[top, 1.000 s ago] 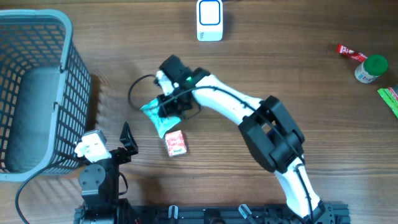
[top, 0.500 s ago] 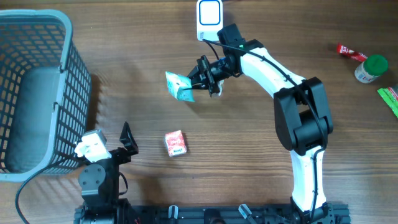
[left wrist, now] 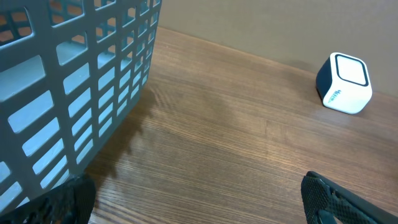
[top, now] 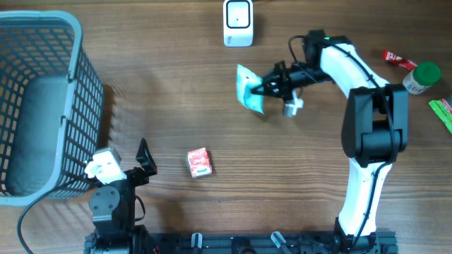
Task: Scan the item barcode
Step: 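Lift the wipes pack and hold it at the scanner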
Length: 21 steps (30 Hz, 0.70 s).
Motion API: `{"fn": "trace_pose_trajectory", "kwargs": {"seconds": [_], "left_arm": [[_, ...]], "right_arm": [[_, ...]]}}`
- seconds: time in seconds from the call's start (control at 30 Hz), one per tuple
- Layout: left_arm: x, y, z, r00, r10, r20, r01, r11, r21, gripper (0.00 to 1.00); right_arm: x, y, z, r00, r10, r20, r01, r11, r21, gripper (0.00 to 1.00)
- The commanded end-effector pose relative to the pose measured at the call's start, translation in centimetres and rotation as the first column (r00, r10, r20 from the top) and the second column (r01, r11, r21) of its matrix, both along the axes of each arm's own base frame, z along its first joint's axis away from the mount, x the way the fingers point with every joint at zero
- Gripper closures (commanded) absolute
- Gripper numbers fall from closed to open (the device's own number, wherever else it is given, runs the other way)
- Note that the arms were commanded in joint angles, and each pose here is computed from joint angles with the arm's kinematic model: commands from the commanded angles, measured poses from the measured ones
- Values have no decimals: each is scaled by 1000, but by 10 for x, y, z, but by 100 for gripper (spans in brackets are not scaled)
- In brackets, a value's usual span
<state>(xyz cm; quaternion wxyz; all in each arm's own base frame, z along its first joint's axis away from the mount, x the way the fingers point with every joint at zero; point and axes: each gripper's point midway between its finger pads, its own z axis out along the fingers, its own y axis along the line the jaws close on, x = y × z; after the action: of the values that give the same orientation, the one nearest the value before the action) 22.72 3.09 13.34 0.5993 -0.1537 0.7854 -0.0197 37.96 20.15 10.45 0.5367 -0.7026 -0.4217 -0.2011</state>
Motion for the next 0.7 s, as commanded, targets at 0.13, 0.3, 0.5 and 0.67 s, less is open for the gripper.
{"fn": "trace_pose_trajectory", "kwargs": {"seconds": [0.13, 0.3, 0.5, 0.67], "left_arm": [[0, 4, 0, 1000, 15, 1, -15, 1000, 23, 0], [0, 4, 0, 1000, 15, 1, -15, 1000, 23, 0], [0, 4, 0, 1000, 15, 1, -15, 1000, 23, 0], [0, 4, 0, 1000, 15, 1, -15, 1000, 23, 0]], "right_arm": [[-12, -17, 15, 976, 84, 203, -87, 996, 3, 95], [1, -8, 19, 428, 223, 876, -382, 923, -49, 96], [64, -14, 16, 69, 529, 846, -279, 824, -492, 95], [142, 30, 46, -263, 564, 783, 0, 811, -585, 95]]}}
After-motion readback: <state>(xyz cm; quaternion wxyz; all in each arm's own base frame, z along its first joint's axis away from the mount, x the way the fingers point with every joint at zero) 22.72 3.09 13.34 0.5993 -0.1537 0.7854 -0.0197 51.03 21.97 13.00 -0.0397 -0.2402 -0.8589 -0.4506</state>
